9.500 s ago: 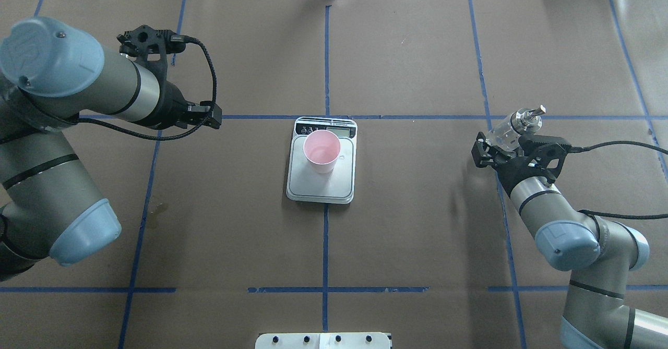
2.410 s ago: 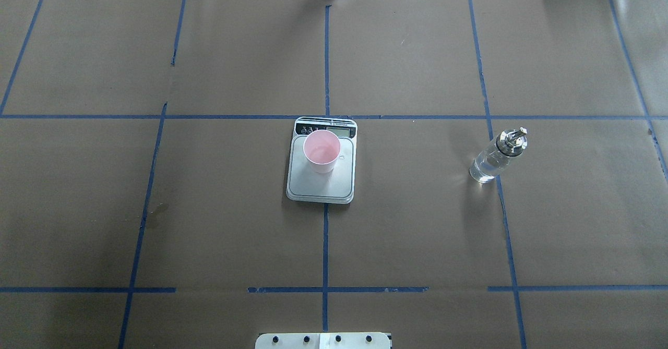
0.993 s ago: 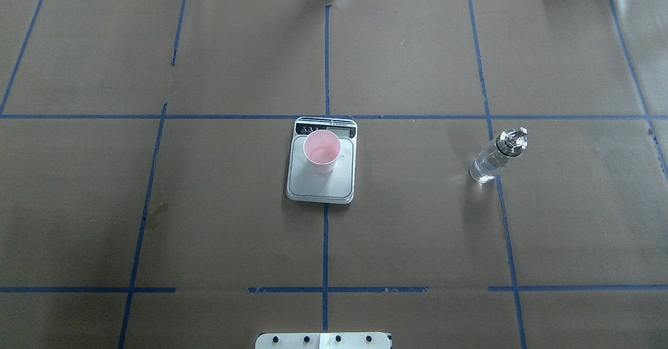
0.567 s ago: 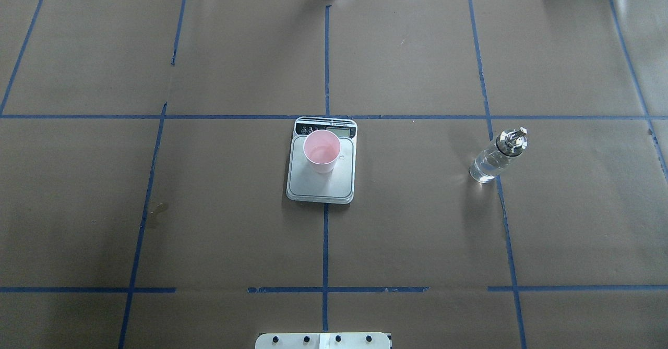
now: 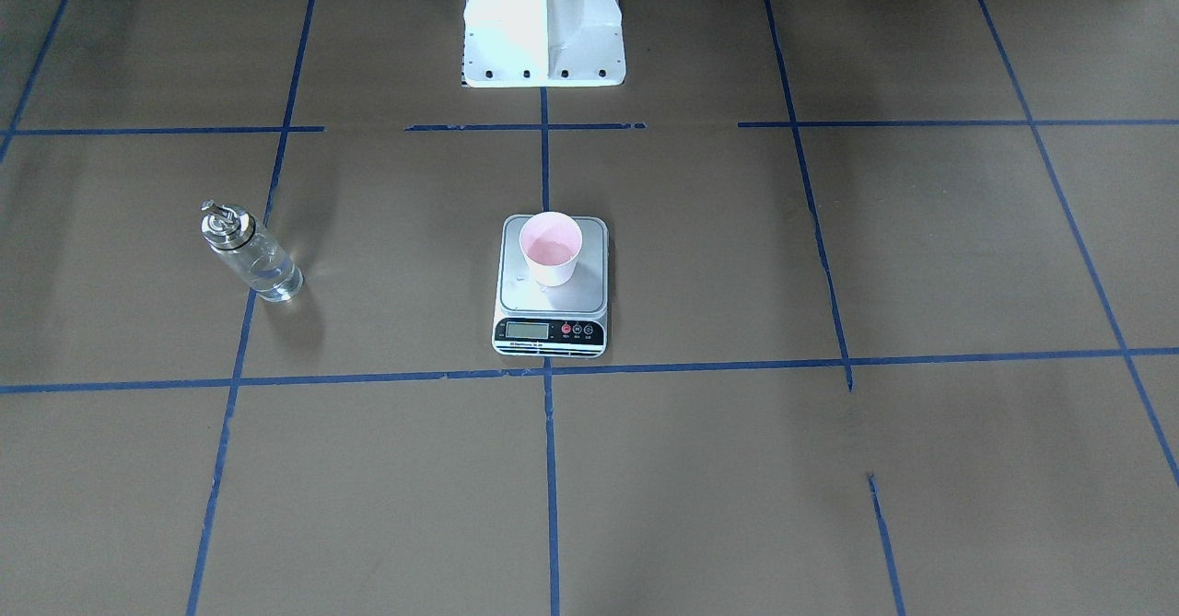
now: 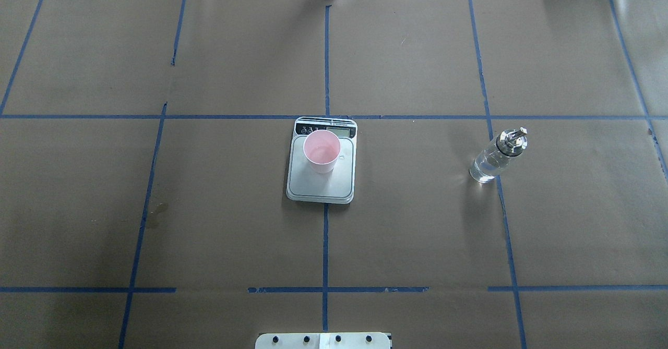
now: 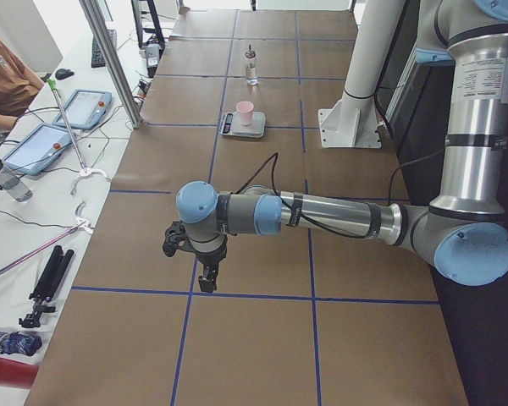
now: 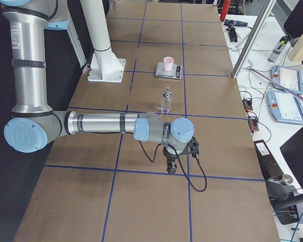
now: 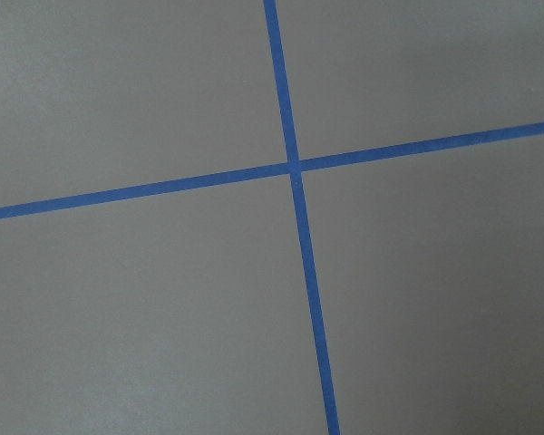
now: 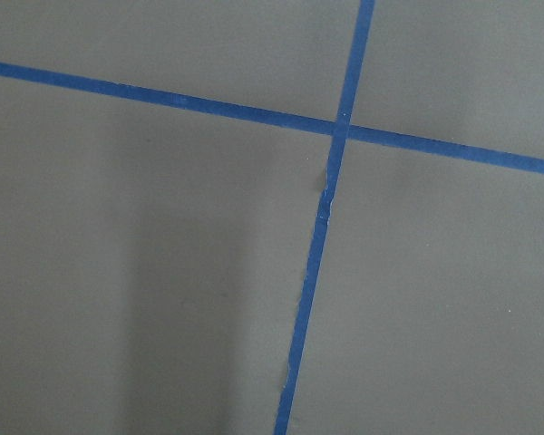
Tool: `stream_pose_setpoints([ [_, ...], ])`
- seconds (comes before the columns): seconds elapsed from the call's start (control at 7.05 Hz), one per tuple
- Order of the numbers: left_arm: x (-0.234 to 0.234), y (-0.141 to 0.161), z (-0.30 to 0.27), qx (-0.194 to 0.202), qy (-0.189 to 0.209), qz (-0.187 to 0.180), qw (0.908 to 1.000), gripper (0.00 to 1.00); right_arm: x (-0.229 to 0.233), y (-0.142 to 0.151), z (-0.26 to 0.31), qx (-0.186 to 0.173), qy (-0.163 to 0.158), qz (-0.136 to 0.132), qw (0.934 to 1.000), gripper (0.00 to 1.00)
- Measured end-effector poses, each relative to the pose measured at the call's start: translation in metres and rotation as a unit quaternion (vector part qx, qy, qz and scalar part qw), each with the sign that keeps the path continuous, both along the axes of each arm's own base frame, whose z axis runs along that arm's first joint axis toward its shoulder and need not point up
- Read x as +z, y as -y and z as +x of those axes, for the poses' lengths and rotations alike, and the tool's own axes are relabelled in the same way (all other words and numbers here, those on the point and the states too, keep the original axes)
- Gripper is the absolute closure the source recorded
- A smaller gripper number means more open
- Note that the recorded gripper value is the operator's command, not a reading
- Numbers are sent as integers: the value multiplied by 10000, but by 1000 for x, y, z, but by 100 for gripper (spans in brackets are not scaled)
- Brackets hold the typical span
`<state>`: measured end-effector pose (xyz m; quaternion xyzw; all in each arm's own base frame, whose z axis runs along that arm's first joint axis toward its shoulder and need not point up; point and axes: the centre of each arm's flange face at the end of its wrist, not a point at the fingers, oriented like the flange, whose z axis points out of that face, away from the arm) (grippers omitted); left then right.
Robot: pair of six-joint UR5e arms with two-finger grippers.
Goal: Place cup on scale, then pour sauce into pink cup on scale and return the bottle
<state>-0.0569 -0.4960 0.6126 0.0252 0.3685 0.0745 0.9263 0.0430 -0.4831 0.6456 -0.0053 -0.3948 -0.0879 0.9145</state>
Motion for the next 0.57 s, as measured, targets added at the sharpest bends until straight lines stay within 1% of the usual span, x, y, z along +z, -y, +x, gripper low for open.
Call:
stream_pose_setpoints([
  [0.28, 0, 0, 0, 0, -8, 2, 10000, 0, -3, 3, 0, 267, -12, -31, 9996, 0],
  [0.57, 0, 0, 2, 14, -12, 4, 10000, 0, -4, 4, -1, 361, -10, 5, 9993, 0],
])
